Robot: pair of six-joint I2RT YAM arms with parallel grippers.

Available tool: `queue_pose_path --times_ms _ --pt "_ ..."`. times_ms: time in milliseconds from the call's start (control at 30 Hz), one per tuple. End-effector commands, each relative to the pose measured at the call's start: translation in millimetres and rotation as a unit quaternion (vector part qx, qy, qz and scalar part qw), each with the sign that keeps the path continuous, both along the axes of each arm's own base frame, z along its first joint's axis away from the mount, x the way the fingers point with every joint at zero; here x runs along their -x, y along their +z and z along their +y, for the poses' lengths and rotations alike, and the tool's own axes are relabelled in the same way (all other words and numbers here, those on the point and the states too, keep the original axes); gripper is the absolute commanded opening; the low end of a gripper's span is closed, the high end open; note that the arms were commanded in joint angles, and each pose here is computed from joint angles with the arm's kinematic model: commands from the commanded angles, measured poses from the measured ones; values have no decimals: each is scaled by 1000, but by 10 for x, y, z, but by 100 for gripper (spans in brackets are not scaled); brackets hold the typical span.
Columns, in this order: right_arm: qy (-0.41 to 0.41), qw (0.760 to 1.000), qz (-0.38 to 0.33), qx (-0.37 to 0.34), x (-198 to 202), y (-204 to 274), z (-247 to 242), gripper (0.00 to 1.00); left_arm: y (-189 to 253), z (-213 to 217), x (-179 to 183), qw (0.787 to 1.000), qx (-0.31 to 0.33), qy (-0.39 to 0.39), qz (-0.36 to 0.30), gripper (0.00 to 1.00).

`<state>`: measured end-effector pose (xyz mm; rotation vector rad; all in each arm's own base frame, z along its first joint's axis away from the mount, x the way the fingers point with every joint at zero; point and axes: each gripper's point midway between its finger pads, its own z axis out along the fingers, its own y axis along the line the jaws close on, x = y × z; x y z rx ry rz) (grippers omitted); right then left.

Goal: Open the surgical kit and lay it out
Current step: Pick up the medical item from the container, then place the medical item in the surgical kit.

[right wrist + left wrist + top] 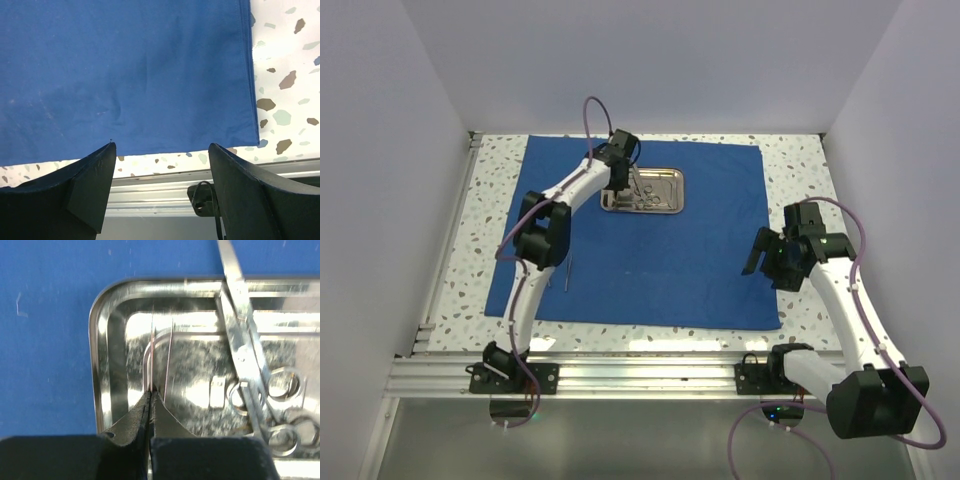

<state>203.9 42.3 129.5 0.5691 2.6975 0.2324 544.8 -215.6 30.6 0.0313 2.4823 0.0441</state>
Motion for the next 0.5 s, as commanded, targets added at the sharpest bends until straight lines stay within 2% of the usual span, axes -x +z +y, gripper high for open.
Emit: queue_pose_path --times_ms 0,167,200,233,267,300,333,367,433,467 --pt "15 999 -28 -20 -117 111 88 78 430 71 186 1000 5 -12 4 0" --pt "28 999 -31 -32 -116 91 142 78 1006 233 439 1000 8 -3 -24 0" --pt "30 999 -31 -32 -111 69 142 78 1025 272 517 1000 8 1 -21 0" --pt "31 998 -31 -34 -110 58 151 78 864 363 693 1000 -4 5 2 0" --pt "32 998 -31 -36 -107 50 154 78 1040 417 796 1000 2 9 -11 0" --pt "36 998 -28 -37 -96 26 162 78 1027 452 898 1000 4 12 -9 0" --pt "37 998 -31 -39 -101 29 174 78 814 549 1096 1000 -6 15 12 0" --pt "38 998 -30 -41 -97 25 178 78 947 601 1200 1000 0 17 -2 0" --pt "41 998 -32 -43 -102 26 187 79 712 751 1494 999 -12 25 22 0" --pt "43 998 -34 -44 -112 27 192 79 764 797 1592 999 -9 28 17 0"
